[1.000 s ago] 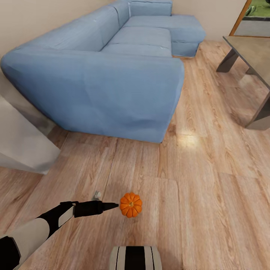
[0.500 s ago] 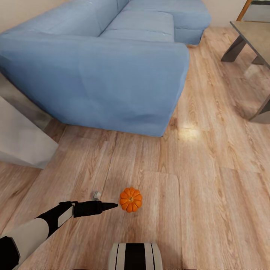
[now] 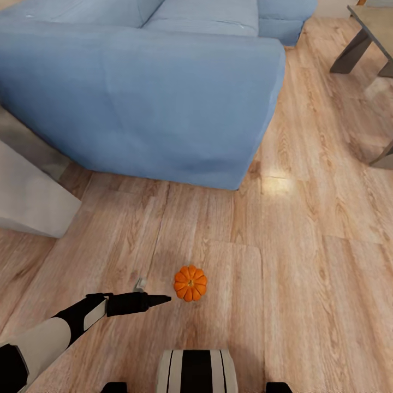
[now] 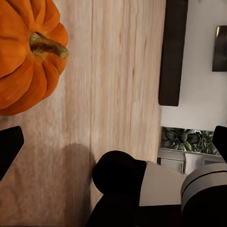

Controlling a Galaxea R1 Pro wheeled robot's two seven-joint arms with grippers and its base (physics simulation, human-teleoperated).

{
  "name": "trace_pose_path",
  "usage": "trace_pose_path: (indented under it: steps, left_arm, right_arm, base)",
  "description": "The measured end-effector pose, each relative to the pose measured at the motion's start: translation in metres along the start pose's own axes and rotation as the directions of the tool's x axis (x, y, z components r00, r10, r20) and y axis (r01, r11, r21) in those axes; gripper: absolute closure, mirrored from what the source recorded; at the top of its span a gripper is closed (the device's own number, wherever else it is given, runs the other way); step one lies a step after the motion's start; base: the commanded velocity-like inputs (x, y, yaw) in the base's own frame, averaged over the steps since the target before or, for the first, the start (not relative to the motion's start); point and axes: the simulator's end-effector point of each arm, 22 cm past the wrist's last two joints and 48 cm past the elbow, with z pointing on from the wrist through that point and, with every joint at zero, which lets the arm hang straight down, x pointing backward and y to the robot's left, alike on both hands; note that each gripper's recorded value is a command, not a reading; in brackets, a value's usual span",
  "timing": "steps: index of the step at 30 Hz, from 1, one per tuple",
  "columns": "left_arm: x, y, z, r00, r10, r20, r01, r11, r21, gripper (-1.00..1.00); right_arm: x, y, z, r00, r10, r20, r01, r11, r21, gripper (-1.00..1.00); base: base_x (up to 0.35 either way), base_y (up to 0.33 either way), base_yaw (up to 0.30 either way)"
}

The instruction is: Place each of the two pumpkins and all three candles from the living room inside a cabinet in the living room (use any cabinet), then make sure every cabinet is closed, and position the cauldron so it is next to a table in the living room.

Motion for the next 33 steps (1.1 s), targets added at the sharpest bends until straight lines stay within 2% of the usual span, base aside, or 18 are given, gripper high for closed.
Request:
trace_pose_path:
  steps: [2,5,25,29,33]
  left_arm:
    - [0.003,0.003,0.001,1.000,-0.008,-0.003,0.008,1.000,-0.001,-1.00]
    - [0.007,0.008,0.002,1.000,-0.020,-0.006,0.020,1.000,-0.002,-1.00]
    - [0.035,0.041,0.009,0.995,-0.100,-0.029,0.100,0.995,-0.013,-1.00]
    - [0.040,0.046,0.011,0.993,-0.114,-0.032,0.114,0.993,-0.011,-1.00]
    - [0.041,0.055,0.006,0.992,-0.123,-0.032,0.122,0.992,-0.023,-1.00]
  right_arm:
    - [-0.004,-0.011,-0.011,0.999,0.036,0.035,-0.036,0.999,0.016,1.00]
    - [-0.003,-0.018,-0.014,0.998,0.053,0.047,-0.055,0.998,0.029,1.00]
    - [0.030,-0.027,0.012,0.999,0.045,-0.026,-0.044,0.997,0.061,1.00]
    - [0.035,-0.025,0.017,0.998,0.048,-0.037,-0.046,0.998,0.049,1.00]
    - [0.033,-0.019,0.021,0.997,0.070,-0.028,-0.070,0.997,0.019,1.00]
  base:
    - [0.000,0.000,0.000]
    - [0.000,0.000,0.000]
    - [0.000,0.000,0.000]
    - [0.000,0.000,0.000]
    - [0.000,0.000,0.000]
